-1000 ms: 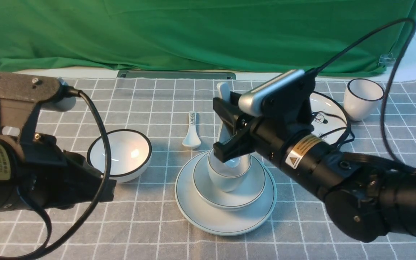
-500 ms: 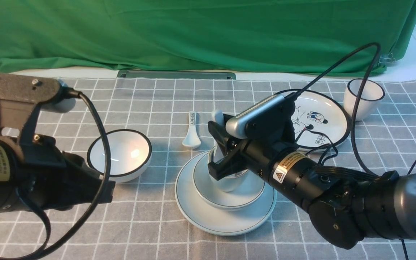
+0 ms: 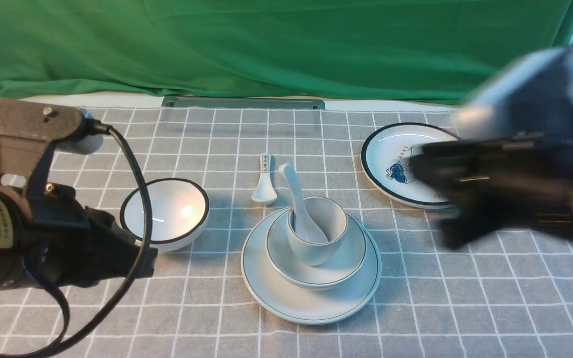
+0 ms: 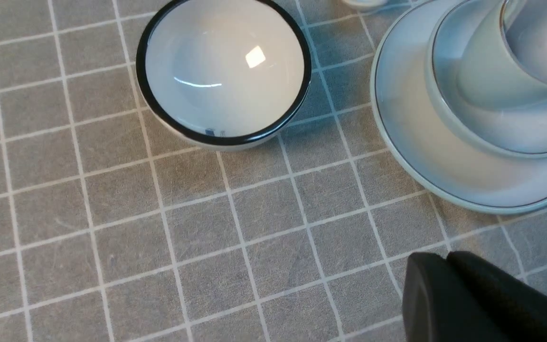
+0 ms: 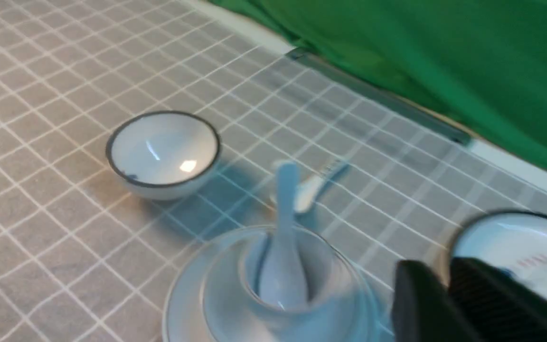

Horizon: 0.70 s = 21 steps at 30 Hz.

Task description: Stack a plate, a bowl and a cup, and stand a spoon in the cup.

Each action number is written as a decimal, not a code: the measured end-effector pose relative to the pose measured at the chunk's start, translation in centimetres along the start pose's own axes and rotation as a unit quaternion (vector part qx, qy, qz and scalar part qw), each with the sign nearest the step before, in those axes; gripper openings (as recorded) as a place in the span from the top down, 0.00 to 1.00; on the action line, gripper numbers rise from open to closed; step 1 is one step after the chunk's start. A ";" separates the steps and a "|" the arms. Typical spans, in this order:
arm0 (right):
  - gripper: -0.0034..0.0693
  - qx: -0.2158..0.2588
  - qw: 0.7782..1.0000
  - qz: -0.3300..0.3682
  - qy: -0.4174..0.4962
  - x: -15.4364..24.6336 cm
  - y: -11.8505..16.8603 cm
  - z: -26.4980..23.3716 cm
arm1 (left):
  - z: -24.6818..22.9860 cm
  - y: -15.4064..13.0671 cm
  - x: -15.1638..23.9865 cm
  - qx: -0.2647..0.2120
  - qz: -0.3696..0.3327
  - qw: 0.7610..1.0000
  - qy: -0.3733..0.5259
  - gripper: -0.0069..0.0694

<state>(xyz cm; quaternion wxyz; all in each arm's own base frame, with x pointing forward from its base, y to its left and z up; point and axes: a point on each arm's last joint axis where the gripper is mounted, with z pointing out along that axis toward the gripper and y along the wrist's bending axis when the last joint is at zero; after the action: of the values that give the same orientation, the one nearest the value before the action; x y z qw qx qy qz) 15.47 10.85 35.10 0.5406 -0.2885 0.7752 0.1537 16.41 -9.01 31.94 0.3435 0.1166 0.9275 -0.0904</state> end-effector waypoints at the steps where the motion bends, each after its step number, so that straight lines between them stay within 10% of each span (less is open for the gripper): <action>1: 0.89 0.016 1.000 0.015 -0.017 0.2 -0.4 -2.7 | 0.0 0.0 -0.1 0.002 0.000 1.000 -0.005 0.90; 21: 0.92 0.085 0.983 0.041 -0.155 11.5 0.4 -9.2 | -3.4 1.4 5.8 0.078 -0.028 0.984 -0.160 0.90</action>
<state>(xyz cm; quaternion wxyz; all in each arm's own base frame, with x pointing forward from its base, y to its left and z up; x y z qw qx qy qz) 5.44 2.89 27.80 0.6697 -0.1820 0.7036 0.1524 10.42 -5.94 30.56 0.4748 0.1014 0.8535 -0.1894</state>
